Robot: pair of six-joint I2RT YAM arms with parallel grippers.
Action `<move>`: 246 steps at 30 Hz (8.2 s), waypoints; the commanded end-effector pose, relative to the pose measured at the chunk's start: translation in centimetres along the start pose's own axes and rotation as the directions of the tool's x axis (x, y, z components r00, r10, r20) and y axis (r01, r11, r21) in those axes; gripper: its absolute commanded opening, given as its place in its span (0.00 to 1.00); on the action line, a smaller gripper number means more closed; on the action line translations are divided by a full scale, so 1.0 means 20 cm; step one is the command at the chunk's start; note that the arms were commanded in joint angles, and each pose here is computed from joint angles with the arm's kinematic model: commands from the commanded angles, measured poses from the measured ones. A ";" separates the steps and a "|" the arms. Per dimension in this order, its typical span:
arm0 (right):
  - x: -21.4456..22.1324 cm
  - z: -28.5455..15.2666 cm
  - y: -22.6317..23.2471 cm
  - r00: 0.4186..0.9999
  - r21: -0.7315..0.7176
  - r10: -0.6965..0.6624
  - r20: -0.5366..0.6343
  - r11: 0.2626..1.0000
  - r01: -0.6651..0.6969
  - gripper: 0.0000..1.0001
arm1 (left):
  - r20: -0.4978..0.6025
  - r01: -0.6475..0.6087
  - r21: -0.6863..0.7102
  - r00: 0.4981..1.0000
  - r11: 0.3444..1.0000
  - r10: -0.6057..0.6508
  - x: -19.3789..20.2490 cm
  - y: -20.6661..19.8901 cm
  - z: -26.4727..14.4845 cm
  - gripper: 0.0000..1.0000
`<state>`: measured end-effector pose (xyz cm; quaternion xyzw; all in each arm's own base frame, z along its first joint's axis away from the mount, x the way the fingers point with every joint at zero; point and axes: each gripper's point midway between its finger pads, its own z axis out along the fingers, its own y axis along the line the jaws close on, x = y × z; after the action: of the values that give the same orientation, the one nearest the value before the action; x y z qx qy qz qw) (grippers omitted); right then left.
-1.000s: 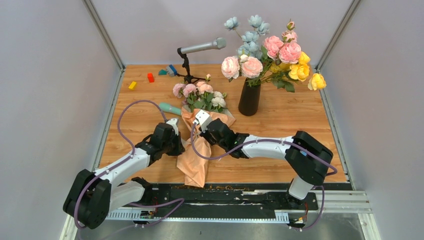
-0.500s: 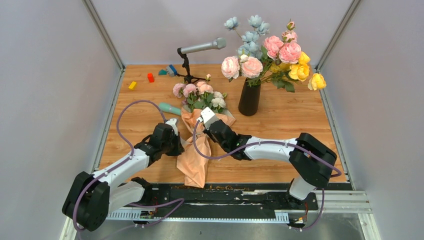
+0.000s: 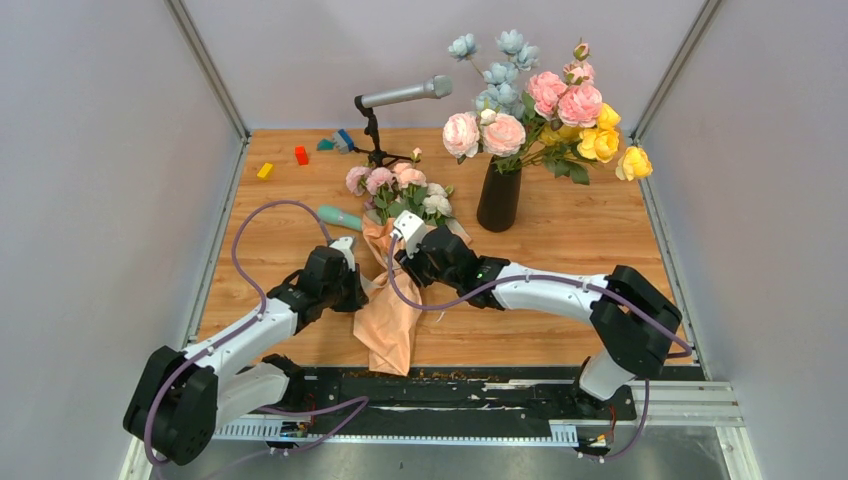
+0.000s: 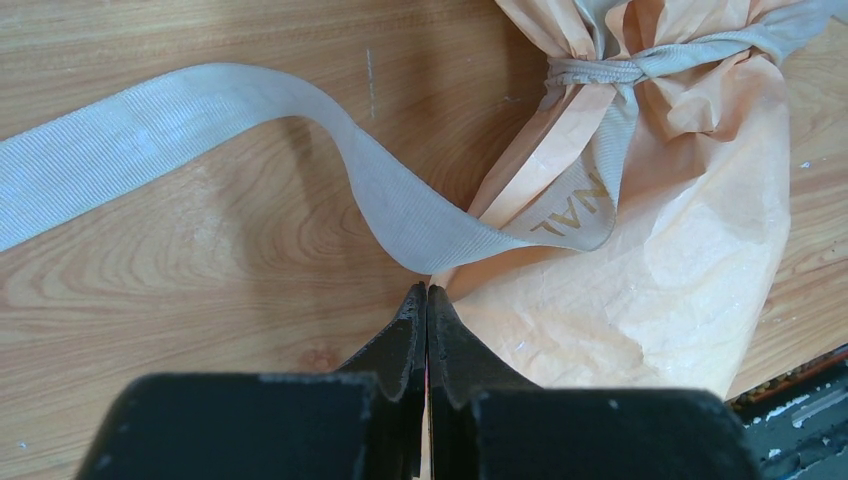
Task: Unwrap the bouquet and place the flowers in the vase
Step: Untie the ribbon from the wrapping paper.
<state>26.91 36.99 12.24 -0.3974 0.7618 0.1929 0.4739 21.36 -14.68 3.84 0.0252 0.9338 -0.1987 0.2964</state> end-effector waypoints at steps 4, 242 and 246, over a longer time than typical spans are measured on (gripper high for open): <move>0.00 0.07 0.00 0.999 -0.011 0.017 -0.039 1.000 -0.017 0.36 | 0.036 -0.006 0.004 0.999 1.000 0.006 -0.06 -0.01 -0.02 0.00; 0.31 -0.27 -0.41 0.923 0.446 0.373 0.088 0.814 -0.372 0.00 | 0.182 0.171 0.316 0.955 0.933 -0.236 -0.41 -0.74 0.06 0.00; 0.33 -0.29 -0.43 0.923 0.480 0.376 0.084 0.796 -0.368 0.00 | 0.167 0.138 0.301 0.967 0.944 -0.195 -0.38 -0.71 0.03 0.00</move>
<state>28.25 26.23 8.45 -0.1478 0.8564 0.0955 0.4855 25.64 -27.79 11.01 -0.0586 0.8633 -0.3609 0.3479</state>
